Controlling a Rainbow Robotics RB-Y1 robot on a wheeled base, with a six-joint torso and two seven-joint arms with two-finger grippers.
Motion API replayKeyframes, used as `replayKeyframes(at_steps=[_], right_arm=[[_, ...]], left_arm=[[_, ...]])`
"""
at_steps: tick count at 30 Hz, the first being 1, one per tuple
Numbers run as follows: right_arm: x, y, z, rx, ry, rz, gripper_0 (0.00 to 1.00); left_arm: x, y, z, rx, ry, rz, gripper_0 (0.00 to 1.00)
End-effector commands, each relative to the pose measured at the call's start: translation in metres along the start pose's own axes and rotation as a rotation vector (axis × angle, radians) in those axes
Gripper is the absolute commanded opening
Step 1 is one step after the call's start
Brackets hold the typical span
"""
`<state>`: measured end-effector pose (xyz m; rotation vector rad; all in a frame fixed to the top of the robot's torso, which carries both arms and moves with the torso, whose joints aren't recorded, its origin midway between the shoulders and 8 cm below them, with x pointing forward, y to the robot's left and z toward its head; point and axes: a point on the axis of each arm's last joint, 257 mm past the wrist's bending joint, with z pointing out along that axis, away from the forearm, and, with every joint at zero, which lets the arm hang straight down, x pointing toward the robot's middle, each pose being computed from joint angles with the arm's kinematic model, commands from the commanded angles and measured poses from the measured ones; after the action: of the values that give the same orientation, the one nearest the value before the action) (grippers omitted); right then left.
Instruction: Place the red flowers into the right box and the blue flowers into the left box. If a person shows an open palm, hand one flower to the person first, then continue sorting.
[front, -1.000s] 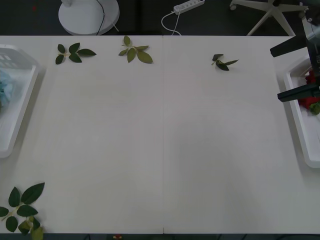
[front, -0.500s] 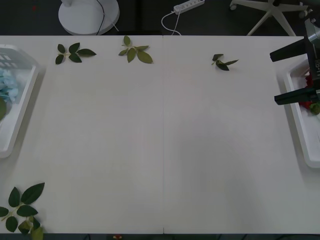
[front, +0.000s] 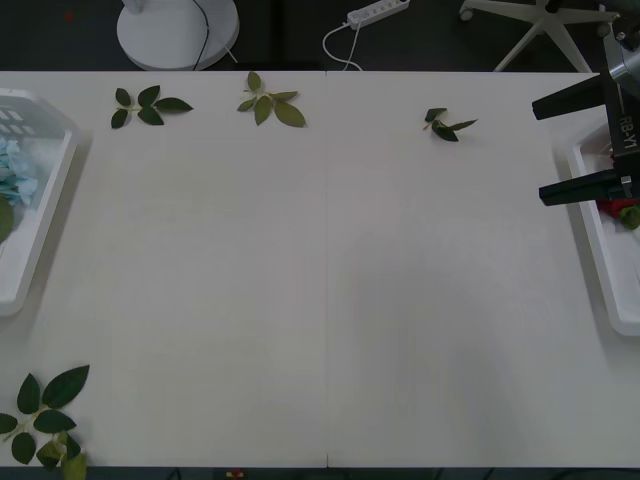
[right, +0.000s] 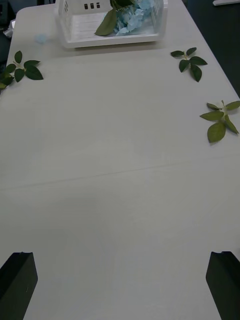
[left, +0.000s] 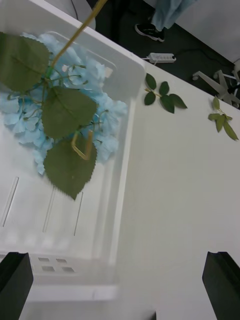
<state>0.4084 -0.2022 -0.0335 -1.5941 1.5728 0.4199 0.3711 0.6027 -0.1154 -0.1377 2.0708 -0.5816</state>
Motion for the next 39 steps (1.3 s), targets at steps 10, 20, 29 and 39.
replayKeyframes(at_steps=[10, 20, 29, 39], right_arm=[[-0.010, -0.007, -0.003, 0.026, -0.021, -0.031, 1.00], [-0.010, -0.007, -0.003, 0.026, -0.021, -0.031, 1.00], [-0.010, -0.007, -0.003, 0.026, -0.021, -0.031, 1.00], [-0.010, -0.007, -0.003, 0.026, -0.021, -0.031, 1.00]], left_arm=[[0.043, -0.134, 0.049, 0.192, 0.074, 0.363, 1.00], [0.074, -0.246, 0.128, 0.379, 0.021, 0.517, 1.00], [0.069, -0.351, 0.141, 0.593, -0.040, 0.552, 1.00], [0.056, -0.434, 0.112, 0.816, -0.053, 0.490, 1.00]])
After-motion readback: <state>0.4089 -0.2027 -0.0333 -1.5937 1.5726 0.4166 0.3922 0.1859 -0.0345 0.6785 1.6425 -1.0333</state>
